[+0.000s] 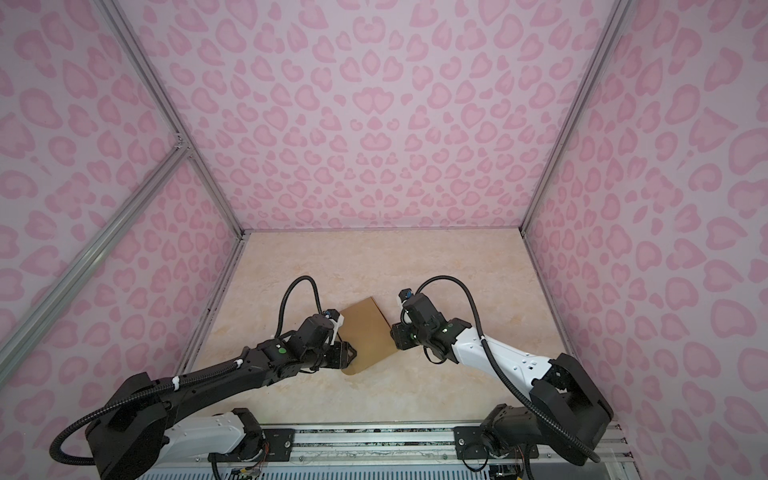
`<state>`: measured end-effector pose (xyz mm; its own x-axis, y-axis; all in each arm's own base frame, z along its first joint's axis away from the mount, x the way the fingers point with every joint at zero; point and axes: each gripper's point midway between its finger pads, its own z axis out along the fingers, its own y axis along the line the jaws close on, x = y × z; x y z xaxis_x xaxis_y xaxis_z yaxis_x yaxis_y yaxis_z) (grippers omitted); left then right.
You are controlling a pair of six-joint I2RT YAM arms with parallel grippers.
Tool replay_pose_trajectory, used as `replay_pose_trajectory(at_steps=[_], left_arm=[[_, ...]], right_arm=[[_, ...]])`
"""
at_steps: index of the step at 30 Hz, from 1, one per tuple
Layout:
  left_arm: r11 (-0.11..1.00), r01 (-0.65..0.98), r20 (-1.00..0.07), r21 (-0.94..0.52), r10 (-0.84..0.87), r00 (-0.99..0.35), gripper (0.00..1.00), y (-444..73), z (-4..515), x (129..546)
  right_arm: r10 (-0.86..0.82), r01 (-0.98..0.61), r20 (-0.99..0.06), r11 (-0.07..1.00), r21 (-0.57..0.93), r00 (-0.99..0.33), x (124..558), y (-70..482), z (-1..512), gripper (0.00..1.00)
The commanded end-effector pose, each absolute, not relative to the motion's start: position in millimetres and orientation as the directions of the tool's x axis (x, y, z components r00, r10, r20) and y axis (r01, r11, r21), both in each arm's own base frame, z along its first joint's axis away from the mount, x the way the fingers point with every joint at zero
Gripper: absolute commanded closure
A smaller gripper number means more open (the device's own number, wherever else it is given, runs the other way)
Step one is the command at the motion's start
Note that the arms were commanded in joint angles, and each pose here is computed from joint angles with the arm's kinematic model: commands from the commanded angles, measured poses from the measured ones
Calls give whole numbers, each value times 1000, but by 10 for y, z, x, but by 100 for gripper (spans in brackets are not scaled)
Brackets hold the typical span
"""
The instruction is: Fold the paper box
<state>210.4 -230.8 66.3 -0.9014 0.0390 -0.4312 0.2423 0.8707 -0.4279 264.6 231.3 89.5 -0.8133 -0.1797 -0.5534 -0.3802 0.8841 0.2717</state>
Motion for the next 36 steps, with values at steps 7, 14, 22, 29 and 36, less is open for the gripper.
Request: replay_pose_trajectory(at_steps=[7, 14, 22, 29, 36], left_arm=[[854, 270, -452, -445, 47, -891, 47, -2344, 691, 2112], [845, 272, -450, -461, 42, -892, 47, -2374, 655, 2108], [835, 269, -448, -480, 30, -894, 47, -2402, 659, 2104], [829, 260, -441, -494, 19, -897, 46, -2418, 662, 2098], [807, 231, -424, -544, -26, -905, 46, -2437, 754, 2061]], right_arm=[[-192, -442, -536, 809, 388, -822, 2570, 2532, 735, 40], [-192, -442, -514, 790, 424, -836, 2538, 2576, 617, 40], [-200, -445, -491, 774, 451, -848, 2468, 2628, 619, 40], [-195, -425, -450, 757, 496, -872, 2388, 2692, 568, 43], [-205, -430, -452, 766, 478, -868, 2373, 2684, 553, 48]])
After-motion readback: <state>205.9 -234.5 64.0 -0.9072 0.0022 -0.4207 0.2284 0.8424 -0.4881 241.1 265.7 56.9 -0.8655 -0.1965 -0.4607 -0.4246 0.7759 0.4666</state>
